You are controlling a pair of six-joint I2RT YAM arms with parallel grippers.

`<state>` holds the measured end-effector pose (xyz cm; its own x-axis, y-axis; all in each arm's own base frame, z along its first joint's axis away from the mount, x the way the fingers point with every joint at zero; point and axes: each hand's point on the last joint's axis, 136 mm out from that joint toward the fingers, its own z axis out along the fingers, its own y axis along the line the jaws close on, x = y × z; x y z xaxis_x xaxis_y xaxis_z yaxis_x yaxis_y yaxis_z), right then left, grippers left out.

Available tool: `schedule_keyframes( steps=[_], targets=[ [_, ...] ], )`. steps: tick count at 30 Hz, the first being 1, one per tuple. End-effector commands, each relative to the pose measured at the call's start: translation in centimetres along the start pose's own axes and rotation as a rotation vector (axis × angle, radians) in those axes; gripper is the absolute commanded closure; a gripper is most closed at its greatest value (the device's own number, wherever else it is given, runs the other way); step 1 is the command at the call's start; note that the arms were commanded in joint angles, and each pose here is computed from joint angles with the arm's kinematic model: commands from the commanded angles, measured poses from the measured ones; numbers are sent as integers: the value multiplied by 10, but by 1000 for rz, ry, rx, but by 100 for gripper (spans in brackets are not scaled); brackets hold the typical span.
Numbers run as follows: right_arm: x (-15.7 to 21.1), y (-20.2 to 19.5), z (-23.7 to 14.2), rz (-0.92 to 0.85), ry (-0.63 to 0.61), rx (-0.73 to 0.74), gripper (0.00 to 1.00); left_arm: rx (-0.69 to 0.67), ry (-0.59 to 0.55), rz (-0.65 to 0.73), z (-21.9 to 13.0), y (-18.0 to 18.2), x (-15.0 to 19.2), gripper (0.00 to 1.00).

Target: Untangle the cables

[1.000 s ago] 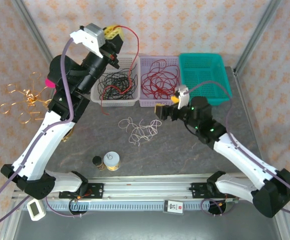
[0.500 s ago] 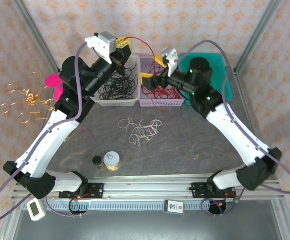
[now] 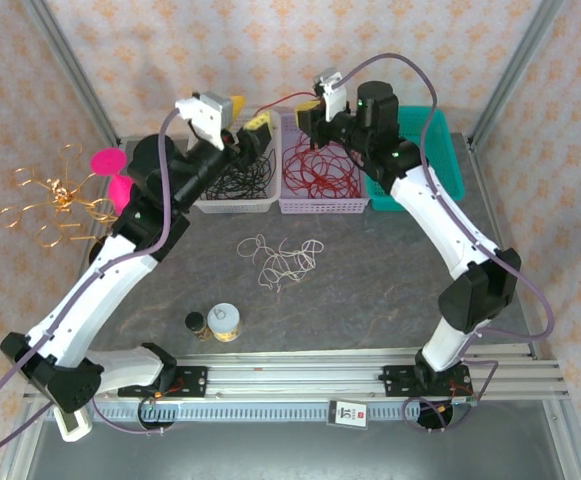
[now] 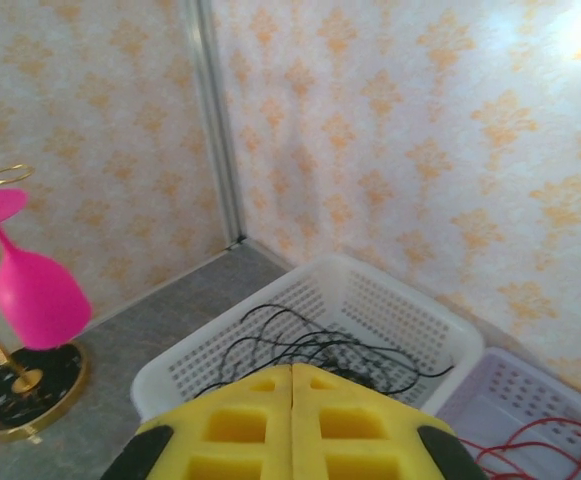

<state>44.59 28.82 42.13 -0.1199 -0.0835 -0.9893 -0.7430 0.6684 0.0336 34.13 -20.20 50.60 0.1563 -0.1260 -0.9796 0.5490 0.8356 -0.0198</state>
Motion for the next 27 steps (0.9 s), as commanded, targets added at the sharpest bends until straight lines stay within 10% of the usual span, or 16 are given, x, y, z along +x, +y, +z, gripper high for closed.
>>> schedule_keyframes(
  steps=[1, 10, 22, 27],
  targets=[
    [-5, -46, 11, 9, 12, 139, 100, -53, 19, -36, -18, 9, 20, 34],
    [60, -158, 84, 197, 122, 265, 100, -52, 226, -168, -65, 4, 116, 34],
    [244, -194, 125, 358, 399, 367, 100, -63, 307, -216, -77, 4, 148, 36],
    [280, -193, 115, 364, 499, 408, 79, -59, 342, -248, -78, 2, 168, 36]
  ],
)
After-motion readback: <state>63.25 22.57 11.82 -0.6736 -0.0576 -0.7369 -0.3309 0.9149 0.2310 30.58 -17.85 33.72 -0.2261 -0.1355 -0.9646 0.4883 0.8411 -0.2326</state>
